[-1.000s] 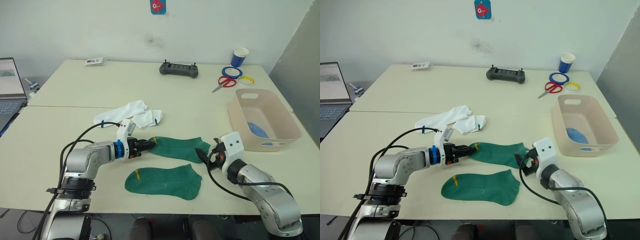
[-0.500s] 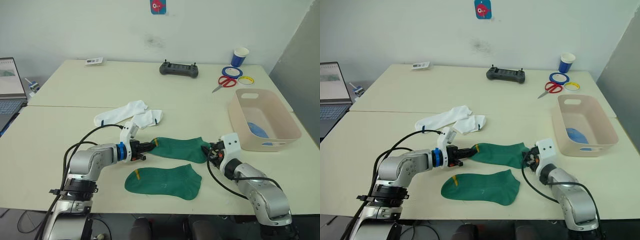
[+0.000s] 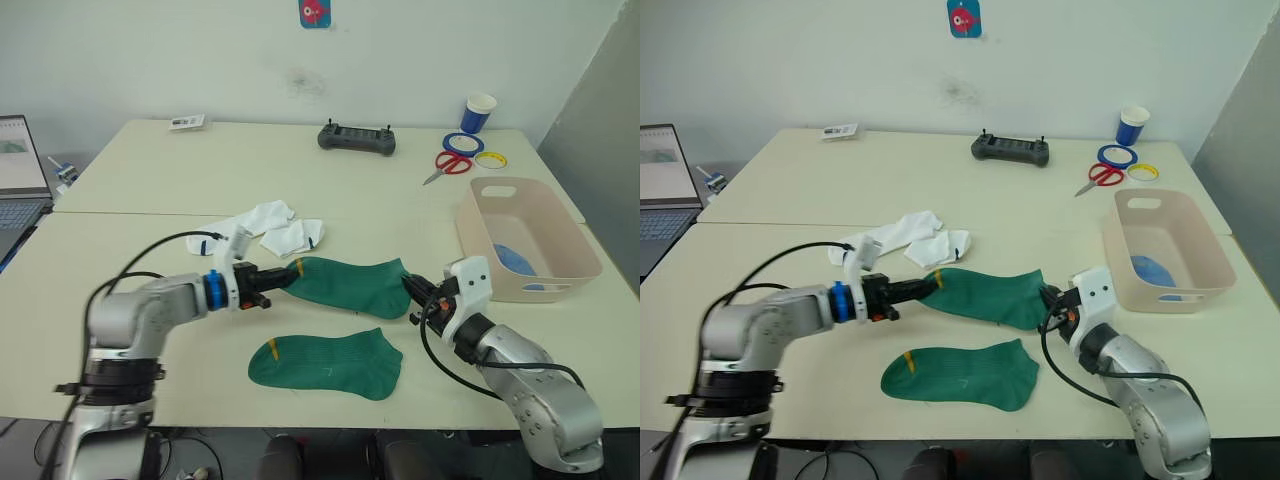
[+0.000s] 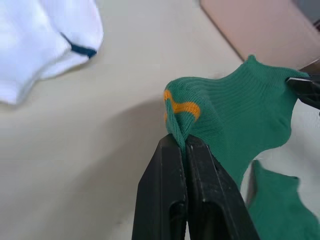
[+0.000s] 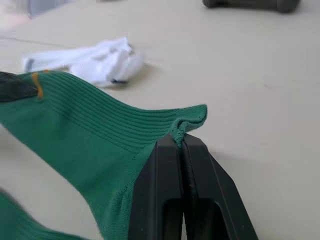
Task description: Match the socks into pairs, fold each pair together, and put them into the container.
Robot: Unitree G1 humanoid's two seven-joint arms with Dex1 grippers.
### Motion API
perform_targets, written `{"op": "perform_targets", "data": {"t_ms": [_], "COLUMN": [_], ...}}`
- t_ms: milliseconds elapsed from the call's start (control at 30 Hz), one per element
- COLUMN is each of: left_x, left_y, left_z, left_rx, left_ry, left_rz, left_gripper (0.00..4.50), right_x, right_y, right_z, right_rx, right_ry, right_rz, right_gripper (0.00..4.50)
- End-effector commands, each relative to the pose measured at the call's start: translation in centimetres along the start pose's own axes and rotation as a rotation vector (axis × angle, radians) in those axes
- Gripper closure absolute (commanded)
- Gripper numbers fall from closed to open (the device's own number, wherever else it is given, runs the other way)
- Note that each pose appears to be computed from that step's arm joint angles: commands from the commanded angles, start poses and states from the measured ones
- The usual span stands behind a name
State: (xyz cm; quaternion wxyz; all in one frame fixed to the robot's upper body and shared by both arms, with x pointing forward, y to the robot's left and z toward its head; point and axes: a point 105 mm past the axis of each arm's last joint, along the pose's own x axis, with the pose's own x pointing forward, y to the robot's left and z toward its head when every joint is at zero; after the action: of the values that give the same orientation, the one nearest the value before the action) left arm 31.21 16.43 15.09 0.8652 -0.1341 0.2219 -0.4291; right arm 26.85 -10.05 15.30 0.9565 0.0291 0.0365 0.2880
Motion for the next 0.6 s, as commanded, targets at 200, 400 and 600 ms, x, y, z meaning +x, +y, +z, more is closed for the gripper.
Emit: {"op": "perform_targets", "data": {"t_ms": [200, 400, 600], "left_x": [-5.3, -4.4, -3.2], "left_y": [-4.3, -3.0, -2.1], "left_z": [-4.1, -7.8, -10.5], "left_rx": [-0.091, -0.076, -0.075], "left_ry": [0.201, 0.216, 0.217], "left_rz": [-0.125, -0.014, 0.044], "left_gripper": [4.50, 4.50, 4.50], "right_x": [-4.1, -4.5, -3.9], "right_y": [5.5, 4.8, 3.7], "right_z": [-0.5, -3.7, -5.4], "right_rx": [0.091, 0.068, 0.026], "right_ry": [0.092, 0.218, 0.244], "right_rz": [0.217, 0.158, 0.098], "right_gripper": [4.48, 4.48, 4.48]}}
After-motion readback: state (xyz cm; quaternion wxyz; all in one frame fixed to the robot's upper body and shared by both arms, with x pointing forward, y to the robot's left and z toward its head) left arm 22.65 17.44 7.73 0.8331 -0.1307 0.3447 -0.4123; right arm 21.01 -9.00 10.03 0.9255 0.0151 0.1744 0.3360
